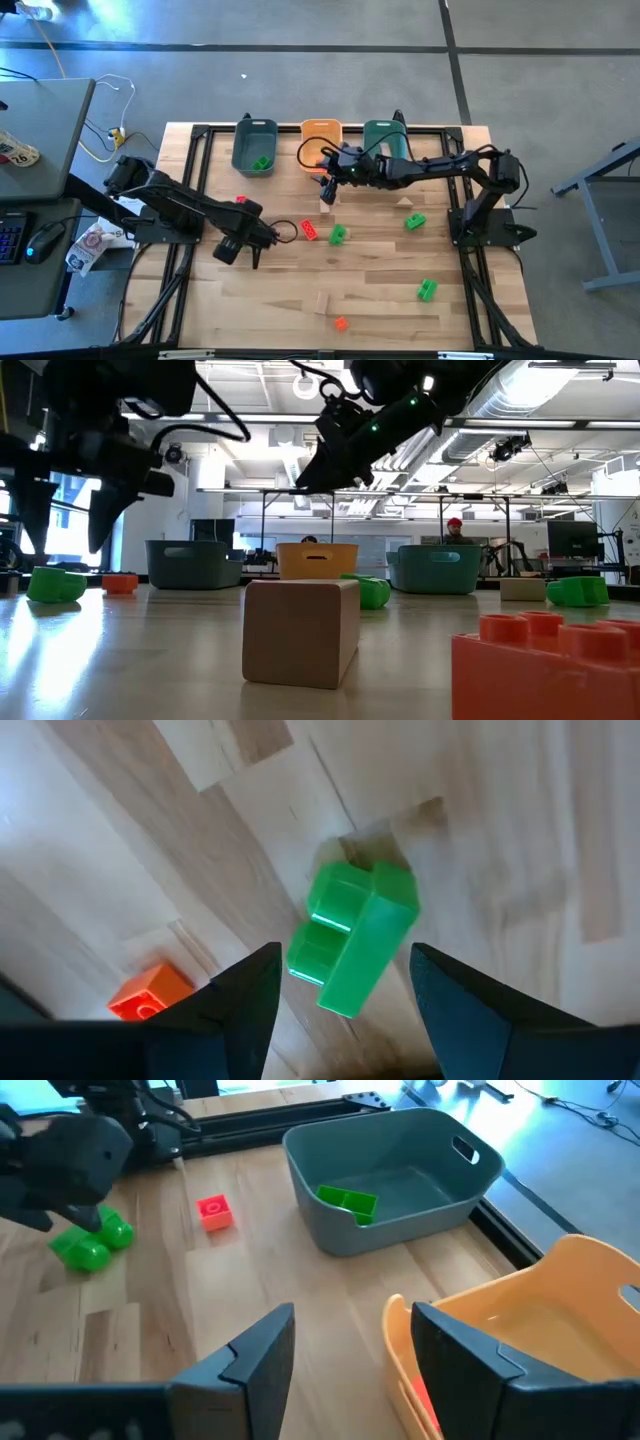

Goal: Sort & place blocks by color
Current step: Put the green game piece into the dark blue bin

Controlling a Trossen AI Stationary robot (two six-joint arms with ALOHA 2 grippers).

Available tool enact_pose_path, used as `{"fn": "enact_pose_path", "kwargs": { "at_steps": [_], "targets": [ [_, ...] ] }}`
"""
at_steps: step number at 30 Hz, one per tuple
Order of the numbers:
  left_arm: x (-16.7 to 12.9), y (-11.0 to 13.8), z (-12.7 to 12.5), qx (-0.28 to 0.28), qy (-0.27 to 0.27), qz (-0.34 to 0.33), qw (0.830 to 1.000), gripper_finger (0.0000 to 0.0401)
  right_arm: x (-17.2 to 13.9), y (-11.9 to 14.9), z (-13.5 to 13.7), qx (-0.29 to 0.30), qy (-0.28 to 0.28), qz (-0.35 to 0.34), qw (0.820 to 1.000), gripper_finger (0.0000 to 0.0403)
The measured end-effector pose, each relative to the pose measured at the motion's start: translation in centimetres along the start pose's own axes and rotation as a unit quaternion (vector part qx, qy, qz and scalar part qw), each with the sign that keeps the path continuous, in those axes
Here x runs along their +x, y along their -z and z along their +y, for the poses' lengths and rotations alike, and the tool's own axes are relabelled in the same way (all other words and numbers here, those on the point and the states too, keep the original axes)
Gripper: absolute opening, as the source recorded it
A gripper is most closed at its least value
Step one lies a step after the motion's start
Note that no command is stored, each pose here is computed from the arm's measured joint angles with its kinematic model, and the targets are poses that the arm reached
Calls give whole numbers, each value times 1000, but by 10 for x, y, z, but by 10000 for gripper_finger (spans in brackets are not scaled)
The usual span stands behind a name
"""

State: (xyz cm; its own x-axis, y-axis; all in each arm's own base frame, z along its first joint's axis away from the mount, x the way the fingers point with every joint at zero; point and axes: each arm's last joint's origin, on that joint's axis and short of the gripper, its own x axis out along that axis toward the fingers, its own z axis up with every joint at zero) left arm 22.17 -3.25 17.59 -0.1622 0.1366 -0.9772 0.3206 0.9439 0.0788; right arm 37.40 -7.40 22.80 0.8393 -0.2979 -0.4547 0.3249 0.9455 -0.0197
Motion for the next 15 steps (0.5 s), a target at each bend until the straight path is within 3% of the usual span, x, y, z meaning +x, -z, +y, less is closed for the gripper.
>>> {"fn": "enact_pose_path", "kwargs": {
  "at_steps": [15],
  "targets": [
    [37, -17, -2, 3, 10, 96, 995, 209, -1, 0, 8, -7, -6, -1, 1000, 188]
  ]
}}
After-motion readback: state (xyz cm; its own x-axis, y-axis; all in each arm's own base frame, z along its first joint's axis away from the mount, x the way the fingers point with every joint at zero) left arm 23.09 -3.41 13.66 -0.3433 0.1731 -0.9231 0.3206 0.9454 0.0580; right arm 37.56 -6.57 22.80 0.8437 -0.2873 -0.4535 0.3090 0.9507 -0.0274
